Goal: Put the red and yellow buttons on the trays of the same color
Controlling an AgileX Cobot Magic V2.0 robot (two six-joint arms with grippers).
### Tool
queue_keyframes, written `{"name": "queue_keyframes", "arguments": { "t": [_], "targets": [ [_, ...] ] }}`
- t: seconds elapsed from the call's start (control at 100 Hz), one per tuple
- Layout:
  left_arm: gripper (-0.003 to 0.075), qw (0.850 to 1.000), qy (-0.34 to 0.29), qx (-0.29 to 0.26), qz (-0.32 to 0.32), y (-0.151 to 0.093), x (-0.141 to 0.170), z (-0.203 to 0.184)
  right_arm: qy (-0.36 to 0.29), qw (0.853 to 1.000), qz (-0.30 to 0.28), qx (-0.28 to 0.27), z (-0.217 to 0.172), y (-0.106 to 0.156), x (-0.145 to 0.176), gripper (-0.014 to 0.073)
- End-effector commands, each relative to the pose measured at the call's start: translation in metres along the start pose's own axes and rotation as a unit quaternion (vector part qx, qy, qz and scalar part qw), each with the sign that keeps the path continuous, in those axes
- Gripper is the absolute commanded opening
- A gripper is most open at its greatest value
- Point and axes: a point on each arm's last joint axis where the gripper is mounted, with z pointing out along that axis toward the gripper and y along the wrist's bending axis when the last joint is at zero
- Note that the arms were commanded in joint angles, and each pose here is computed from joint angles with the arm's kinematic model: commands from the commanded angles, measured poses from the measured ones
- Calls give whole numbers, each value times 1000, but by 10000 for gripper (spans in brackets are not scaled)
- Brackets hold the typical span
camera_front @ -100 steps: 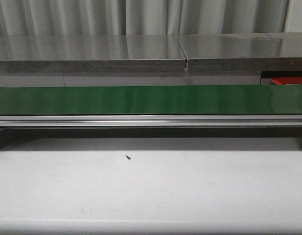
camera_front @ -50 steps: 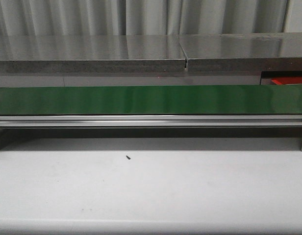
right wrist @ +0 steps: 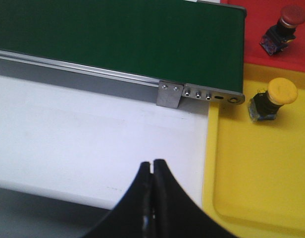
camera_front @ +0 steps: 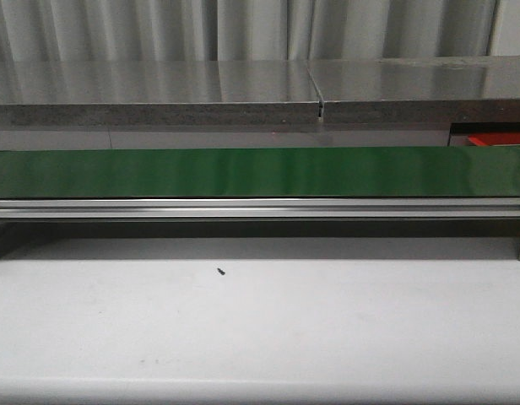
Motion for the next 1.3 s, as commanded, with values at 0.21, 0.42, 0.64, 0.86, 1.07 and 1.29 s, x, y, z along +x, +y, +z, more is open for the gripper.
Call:
{"name": "queue_keyframes", "arguments": {
  "t": [0.21, 0.42, 0.64, 0.86, 1.07, 1.29],
  "targets": [
    [222, 999, -51, 3, -2, -2, -16, -2, -39, 999, -2, 6, -6, -1, -10, -117],
    [664, 999, -53, 3, -2, -2, -16, -2, -39, 999, -2, 6, -6, -1, -10, -117],
    [652, 999, -51, -2, -12, -1, -23, -4, -39, 999, -2, 6, -6, -1, -10, -117],
    [650, 994, -42, -84, -55, 22, -70, 1, -39, 999, -2, 6, -6, -1, -10, -117],
    [650, 973, 35, -186, -132, 78, -100, 26, -39, 999, -2, 6, -6, -1, -10, -117],
    [650, 951, 83, -227, -193, 134, -102, 70, -39, 999, -2, 6, -6, -1, -10, -117]
  ]
}}
